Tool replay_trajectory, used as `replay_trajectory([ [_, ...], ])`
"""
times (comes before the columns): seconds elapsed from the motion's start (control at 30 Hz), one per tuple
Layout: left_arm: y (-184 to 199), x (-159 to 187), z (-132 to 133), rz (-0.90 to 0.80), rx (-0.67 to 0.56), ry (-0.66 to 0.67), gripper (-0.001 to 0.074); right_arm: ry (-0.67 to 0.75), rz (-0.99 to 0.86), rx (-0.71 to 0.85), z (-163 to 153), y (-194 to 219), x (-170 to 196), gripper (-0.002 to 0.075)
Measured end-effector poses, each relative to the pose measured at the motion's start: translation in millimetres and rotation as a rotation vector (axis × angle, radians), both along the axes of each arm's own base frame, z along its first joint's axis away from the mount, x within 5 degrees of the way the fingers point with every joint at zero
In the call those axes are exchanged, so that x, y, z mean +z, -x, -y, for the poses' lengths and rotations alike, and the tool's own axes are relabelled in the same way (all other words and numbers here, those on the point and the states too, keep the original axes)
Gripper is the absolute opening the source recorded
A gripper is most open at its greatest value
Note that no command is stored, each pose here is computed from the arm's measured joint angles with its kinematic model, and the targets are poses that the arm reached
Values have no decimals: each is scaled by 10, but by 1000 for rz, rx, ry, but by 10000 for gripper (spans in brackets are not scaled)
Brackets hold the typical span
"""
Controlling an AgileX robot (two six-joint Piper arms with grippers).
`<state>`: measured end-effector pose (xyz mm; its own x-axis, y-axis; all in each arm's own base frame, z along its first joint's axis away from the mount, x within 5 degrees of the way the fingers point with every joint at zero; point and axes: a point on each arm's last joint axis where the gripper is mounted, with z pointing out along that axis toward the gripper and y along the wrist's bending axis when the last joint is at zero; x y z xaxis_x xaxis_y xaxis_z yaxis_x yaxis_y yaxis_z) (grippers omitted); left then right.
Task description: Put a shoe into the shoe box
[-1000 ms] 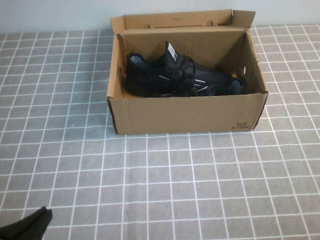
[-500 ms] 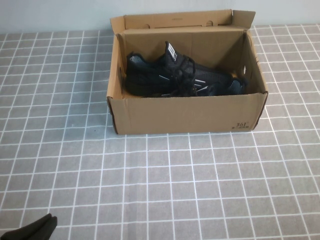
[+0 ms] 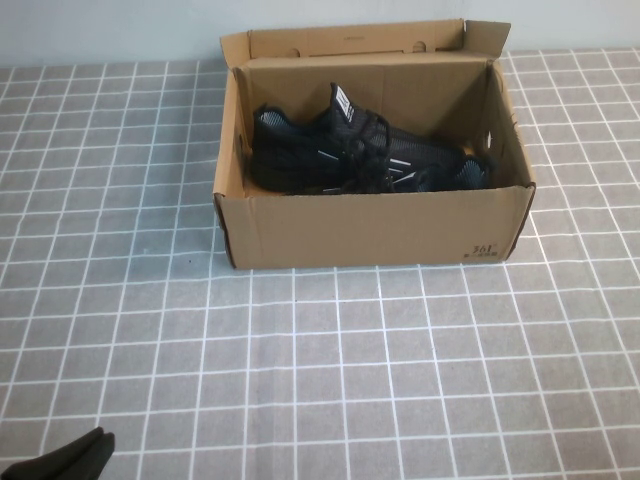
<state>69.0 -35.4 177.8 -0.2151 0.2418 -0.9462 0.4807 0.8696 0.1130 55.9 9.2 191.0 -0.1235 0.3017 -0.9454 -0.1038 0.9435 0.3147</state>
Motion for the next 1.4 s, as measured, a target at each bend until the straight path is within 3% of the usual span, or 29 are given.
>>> replay_trajectory([
  [0.33, 0, 0, 0, 0, 0, 0, 0, 159, -150, 44, -22, 30, -154, -16],
  [1.4, -9, 37, -18, 63, 8, -28, -1, 167, -167, 51, -26, 35, -170, -16],
])
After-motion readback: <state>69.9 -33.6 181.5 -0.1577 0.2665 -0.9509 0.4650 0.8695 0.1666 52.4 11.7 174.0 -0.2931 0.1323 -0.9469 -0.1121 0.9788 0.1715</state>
